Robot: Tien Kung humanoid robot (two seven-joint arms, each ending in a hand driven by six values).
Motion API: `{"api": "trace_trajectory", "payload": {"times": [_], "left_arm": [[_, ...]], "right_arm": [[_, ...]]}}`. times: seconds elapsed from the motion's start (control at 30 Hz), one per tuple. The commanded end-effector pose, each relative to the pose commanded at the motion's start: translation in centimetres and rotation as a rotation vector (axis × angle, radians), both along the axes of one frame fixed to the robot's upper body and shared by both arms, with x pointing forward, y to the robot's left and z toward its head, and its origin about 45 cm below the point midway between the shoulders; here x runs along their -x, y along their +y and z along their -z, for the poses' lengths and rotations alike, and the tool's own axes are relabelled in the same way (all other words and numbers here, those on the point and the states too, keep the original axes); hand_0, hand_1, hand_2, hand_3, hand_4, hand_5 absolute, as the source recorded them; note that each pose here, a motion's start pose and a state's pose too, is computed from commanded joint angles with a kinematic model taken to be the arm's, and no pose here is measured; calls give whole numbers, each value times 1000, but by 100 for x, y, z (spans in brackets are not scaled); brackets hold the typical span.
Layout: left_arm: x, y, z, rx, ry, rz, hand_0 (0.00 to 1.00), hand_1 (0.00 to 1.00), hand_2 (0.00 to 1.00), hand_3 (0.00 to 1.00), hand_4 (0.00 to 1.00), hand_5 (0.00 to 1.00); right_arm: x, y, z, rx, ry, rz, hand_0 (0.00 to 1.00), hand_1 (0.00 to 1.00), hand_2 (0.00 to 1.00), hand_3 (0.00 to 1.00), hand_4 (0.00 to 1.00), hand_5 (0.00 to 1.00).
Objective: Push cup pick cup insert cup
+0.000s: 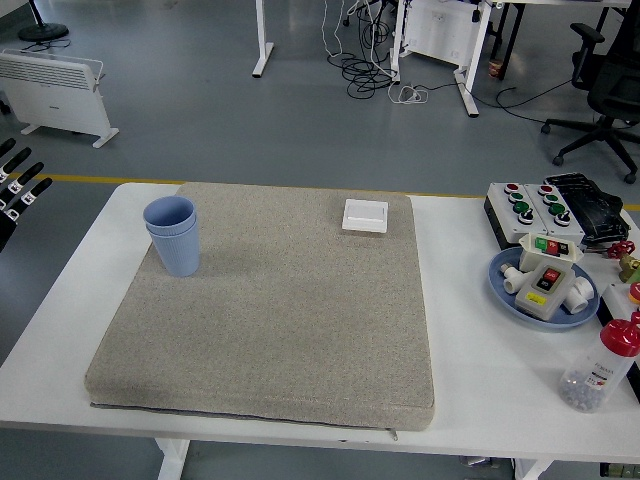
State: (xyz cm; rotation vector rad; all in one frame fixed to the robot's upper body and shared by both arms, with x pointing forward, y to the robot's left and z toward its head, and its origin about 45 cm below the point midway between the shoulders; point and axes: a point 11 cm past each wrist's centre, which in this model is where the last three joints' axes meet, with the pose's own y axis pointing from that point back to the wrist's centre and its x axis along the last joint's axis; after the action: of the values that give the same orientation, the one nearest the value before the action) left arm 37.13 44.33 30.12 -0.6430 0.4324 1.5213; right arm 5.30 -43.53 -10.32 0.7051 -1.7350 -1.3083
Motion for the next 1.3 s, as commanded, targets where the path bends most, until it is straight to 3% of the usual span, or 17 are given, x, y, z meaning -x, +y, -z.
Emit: {"api": "trace_trajectory", "payload": {"times": [0.2,0.43,0.53,0.73,0.9,1.3], "left_arm": [[169,4,297,182,-16,-57,808,829,844,781,587,998],[272,-16,650,284,28,-90,813,827,851,781,584,998],[292,-5,751,284,49,-108,813,827,851,781,584,998],[345,27,926,146,106,-166,818,829,849,784,584,998],[389,15,1013,138,105,-191,826,836,854,787,584,998],[394,-29,1061,89,120,-183,830,841,861,789,583,998]], "right_arm": [[8,4,3,-1,1,0,723,650,643,574,120,467],[-32,-12,-9,2,-6,-3,723,649,643,573,120,467],[-37,-17,-11,4,-7,-4,723,649,643,573,120,467],[-48,-25,-16,5,-8,-6,723,650,643,573,120,467],[-63,-33,-21,7,-10,-8,723,650,643,574,120,469],[-70,-47,-27,10,-10,-10,724,649,643,574,120,468]]}}
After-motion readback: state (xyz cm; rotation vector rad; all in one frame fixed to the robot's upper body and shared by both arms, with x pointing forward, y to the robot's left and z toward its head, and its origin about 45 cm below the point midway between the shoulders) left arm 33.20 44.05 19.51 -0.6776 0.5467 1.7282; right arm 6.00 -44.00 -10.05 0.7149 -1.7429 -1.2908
